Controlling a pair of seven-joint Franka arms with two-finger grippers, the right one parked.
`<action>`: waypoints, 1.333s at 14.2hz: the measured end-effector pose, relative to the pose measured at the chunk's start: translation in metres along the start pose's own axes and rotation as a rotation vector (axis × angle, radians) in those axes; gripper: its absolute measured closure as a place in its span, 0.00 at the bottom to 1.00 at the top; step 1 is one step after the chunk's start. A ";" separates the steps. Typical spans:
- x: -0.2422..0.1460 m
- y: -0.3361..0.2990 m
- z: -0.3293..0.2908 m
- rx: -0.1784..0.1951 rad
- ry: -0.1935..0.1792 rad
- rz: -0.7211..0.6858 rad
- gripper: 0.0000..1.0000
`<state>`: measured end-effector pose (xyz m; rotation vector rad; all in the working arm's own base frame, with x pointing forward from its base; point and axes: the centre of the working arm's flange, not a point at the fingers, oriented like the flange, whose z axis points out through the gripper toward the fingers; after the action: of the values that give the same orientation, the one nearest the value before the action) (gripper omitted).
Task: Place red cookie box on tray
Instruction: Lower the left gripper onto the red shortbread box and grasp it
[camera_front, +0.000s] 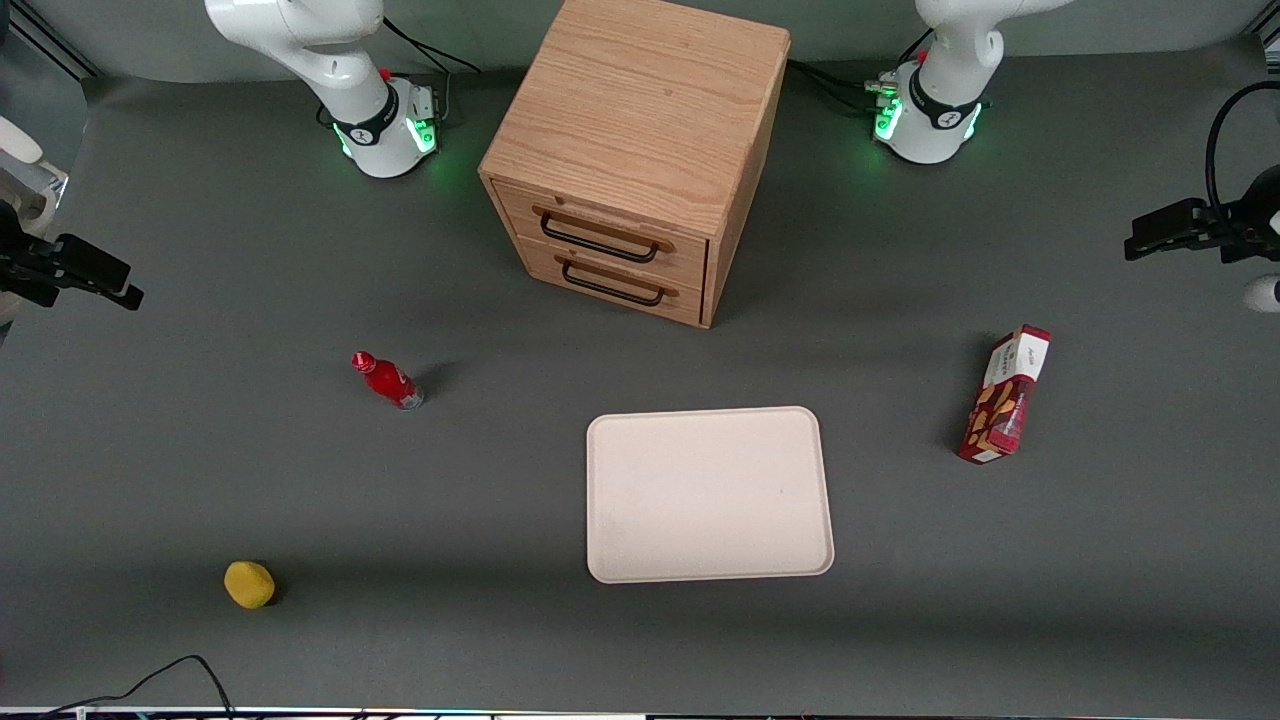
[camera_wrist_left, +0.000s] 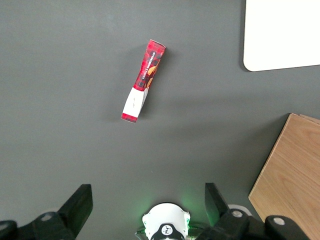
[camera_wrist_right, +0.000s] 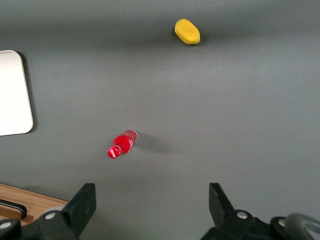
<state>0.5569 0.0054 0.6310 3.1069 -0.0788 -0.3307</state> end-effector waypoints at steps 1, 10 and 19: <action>0.002 0.002 0.001 0.002 -0.003 0.000 0.00; 0.049 -0.041 0.110 0.014 -0.044 0.203 0.00; 0.068 -0.049 0.378 0.048 0.167 0.350 0.07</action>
<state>0.5464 0.0463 0.2458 3.0686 -0.6238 -0.0603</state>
